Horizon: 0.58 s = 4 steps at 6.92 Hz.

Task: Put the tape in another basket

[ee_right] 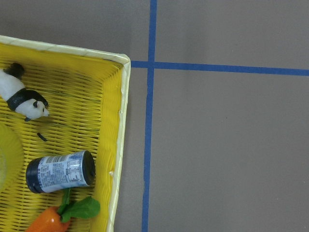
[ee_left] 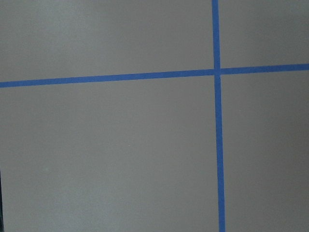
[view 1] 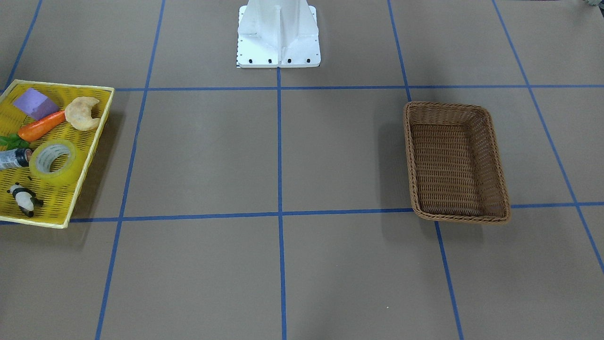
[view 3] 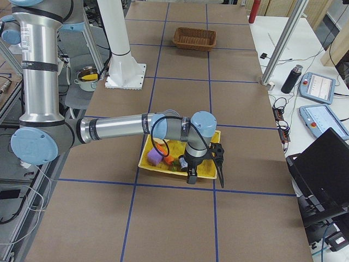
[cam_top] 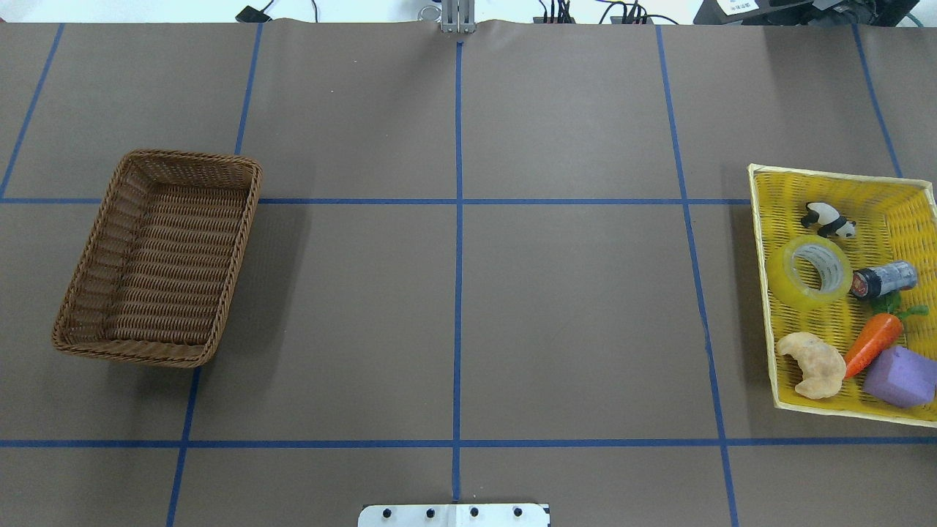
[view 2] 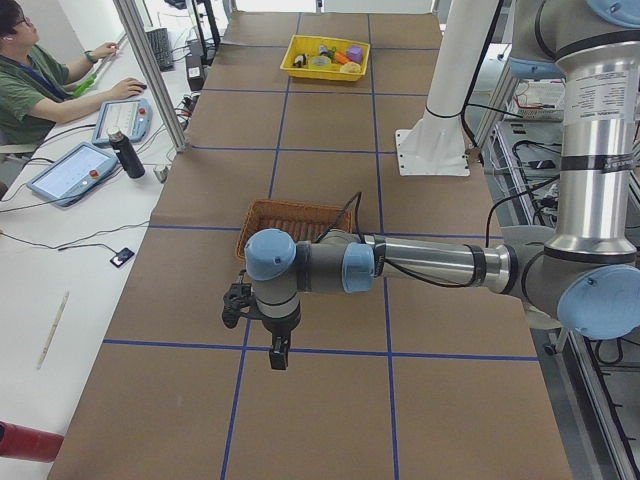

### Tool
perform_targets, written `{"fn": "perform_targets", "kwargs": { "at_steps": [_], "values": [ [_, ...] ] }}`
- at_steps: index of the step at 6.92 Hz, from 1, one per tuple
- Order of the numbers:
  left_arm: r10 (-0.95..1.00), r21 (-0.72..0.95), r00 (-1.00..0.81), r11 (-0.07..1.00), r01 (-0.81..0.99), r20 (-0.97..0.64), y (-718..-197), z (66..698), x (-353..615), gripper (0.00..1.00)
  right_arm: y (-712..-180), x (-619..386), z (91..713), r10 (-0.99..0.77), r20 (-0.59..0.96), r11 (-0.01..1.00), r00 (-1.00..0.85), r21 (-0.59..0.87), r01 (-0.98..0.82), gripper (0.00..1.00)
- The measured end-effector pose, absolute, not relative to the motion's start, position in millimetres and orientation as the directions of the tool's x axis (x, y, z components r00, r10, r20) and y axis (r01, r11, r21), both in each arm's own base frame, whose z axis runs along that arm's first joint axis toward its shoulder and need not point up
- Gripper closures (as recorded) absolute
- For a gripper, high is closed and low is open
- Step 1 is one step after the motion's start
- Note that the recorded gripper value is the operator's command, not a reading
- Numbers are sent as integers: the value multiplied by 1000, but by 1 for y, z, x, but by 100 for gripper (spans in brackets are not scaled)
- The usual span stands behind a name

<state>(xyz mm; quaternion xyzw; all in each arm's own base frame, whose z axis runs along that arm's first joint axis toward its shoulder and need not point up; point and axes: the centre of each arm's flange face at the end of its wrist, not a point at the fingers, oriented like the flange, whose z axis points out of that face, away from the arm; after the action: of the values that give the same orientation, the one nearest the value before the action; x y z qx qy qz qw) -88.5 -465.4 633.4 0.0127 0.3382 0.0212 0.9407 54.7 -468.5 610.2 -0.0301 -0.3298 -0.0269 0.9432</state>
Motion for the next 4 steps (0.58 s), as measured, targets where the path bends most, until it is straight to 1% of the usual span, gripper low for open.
{"fn": "perform_targets", "kwargs": {
  "at_steps": [4],
  "values": [
    [58, 43, 772, 998, -40, -633, -465, 638, -88, 1, -469, 55, 610, -32, 624, 997, 781, -37, 70, 0]
  ]
}}
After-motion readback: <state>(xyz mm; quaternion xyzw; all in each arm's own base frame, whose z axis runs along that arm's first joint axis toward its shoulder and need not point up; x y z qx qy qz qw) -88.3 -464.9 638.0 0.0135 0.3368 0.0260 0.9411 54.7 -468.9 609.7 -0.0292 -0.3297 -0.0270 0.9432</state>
